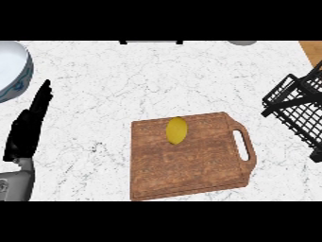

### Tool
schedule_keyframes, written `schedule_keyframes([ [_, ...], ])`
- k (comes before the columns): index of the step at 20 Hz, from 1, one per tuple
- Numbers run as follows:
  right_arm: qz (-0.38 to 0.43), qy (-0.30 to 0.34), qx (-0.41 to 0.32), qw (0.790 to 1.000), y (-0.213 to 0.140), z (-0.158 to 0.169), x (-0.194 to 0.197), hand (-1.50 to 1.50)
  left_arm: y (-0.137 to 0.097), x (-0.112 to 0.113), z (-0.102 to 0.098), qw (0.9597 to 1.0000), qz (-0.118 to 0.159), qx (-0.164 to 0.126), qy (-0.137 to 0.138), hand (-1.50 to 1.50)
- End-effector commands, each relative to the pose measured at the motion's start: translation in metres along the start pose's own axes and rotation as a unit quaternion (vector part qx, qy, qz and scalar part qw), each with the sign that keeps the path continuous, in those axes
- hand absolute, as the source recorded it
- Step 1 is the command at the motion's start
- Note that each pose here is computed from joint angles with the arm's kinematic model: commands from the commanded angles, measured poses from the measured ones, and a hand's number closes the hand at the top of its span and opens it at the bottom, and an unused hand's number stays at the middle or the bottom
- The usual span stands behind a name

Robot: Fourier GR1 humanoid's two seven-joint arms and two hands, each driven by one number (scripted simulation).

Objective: Pick the cupcake from the cutting board and place it in the tiered basket

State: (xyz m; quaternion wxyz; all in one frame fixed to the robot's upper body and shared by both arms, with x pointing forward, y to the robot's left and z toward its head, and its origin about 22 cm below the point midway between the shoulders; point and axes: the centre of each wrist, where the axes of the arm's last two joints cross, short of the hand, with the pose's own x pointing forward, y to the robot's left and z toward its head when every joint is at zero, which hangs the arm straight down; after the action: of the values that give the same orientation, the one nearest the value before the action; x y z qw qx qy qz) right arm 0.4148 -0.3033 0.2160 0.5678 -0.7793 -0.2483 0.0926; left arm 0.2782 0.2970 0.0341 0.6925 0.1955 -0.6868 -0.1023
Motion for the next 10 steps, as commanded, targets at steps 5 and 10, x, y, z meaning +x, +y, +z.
schedule_keyframes([
  [5,-0.047,-0.005,0.068,0.997,0.027,-0.015,-0.047,1.50,0.018,-0.006,-0.001,1.0000,-0.004,0.003,0.002,0.00],
  [10,-0.100,0.049,0.147,0.983,0.030,-0.013,-0.049,1.50,-0.003,0.006,0.001,1.0000,0.002,-0.004,-0.003,0.00],
])
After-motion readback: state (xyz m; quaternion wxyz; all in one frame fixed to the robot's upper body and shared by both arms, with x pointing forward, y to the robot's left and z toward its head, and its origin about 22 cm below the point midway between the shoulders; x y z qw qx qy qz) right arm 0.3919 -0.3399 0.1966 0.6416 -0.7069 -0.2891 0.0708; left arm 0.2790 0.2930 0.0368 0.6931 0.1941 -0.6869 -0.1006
